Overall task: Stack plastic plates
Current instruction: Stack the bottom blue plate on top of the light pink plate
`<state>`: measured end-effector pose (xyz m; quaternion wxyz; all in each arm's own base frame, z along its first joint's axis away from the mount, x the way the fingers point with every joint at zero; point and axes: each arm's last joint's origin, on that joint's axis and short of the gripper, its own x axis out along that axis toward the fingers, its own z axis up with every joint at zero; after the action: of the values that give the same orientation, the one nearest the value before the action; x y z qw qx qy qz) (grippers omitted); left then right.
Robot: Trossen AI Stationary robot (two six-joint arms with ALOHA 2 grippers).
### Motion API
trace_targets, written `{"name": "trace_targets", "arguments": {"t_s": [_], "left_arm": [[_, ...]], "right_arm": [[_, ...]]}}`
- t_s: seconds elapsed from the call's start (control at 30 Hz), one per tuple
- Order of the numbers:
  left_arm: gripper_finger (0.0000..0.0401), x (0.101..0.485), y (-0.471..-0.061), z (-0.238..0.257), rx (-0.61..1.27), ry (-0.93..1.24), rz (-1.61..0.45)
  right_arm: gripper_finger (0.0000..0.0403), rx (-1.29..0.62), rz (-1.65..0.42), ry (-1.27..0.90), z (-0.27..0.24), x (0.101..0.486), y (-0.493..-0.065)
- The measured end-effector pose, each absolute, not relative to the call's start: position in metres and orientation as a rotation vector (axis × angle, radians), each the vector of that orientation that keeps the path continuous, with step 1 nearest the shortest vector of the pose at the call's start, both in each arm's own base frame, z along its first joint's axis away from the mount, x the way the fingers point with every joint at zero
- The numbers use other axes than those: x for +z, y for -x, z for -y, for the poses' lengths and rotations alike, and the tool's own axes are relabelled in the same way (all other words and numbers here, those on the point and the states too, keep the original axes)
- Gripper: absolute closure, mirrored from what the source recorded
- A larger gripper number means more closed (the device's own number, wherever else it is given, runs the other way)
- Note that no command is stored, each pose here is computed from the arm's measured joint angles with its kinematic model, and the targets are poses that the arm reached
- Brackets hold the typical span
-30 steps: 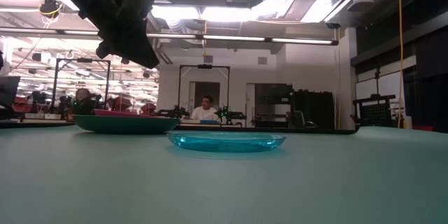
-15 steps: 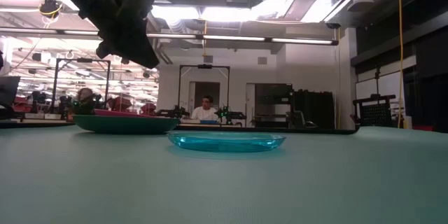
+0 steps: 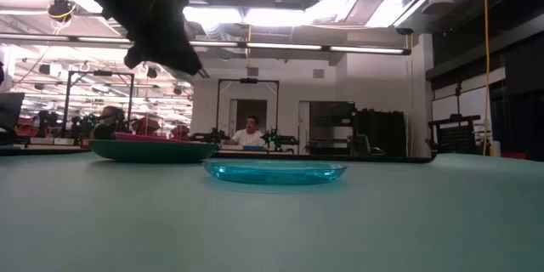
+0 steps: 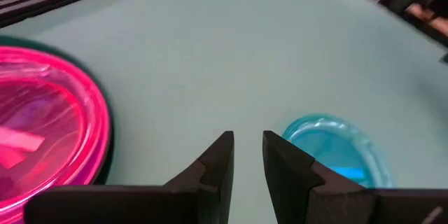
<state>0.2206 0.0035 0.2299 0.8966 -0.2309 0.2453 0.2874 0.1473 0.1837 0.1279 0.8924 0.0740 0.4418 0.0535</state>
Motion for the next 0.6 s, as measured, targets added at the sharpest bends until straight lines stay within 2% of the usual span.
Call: {"name": "trace_targets", "arguments": {"t_s": [0.4,0.6], "left_arm": [[0.0331,0.238,-0.231,0.0,0.503,0.534,-0.406],[0.0331,0.231,-0.249,0.005,0.476,0.544,-0.352]], "right_arm": [[0.0402,-0.193,-0.766,-0.036,-0.135,0.131,-0.193],[0.0403,-0.272,-0.678,0.007,-0.111,0.137,-0.216]]}}
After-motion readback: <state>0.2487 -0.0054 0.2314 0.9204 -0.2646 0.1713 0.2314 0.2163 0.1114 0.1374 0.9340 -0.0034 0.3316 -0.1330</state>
